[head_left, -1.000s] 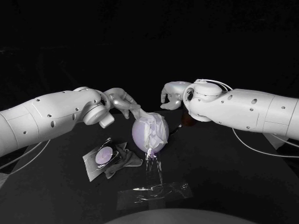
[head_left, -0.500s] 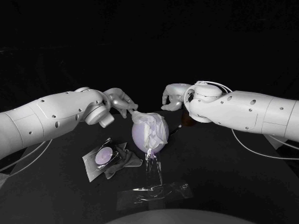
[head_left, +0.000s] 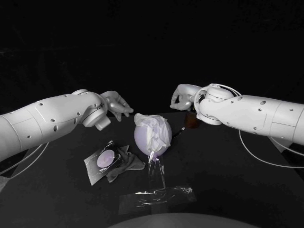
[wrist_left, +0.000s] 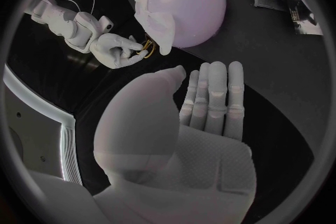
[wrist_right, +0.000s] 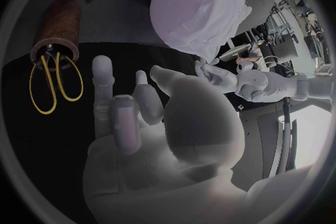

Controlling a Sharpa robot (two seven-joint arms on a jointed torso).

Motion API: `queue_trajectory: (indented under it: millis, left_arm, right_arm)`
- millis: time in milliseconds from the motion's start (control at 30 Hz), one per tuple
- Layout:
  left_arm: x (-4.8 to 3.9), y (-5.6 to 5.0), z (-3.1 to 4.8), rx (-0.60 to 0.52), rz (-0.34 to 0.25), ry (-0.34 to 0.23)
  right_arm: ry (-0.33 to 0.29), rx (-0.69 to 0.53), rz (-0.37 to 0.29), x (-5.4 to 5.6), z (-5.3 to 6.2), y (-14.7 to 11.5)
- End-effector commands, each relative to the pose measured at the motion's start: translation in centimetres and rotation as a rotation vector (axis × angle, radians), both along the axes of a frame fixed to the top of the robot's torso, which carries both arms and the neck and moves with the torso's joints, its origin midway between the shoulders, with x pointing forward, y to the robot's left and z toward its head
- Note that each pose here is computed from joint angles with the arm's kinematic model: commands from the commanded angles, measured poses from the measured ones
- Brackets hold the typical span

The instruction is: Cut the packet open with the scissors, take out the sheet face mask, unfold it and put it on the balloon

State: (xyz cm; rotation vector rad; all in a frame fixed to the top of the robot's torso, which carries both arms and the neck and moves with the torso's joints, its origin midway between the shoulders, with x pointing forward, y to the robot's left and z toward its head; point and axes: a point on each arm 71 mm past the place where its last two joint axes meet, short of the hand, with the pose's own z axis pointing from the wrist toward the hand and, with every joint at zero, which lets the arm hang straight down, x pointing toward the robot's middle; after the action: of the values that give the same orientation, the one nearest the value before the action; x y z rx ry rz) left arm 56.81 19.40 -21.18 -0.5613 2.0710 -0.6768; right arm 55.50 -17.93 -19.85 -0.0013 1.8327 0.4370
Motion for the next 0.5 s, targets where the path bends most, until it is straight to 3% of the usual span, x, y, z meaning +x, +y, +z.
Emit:
queue_trajectory:
  millis: [33,133,267,500]
  left_arm:
    - [0.37,1.1,0.41,-0.006,0.065,-0.076]
    - [0.35,2.1,0.57,-0.074,0.093,-0.1]
    - [-0.23,2.9,0.55,-0.18,0.101,-0.086]
    - [-2.2,3.3,0.29,-0.357,0.082,-0.021]
  right_arm:
    - [-0.007,0.236,-0.039,0.1,0.2,-0.8]
    - [0.007,0.328,-0.046,0.0,0.0,-1.5]
    - [0.016,0.401,-0.04,-0.2,-0.2,-1.9]
    - [0.044,0.462,0.004,-0.3,-0.7,-1.4]
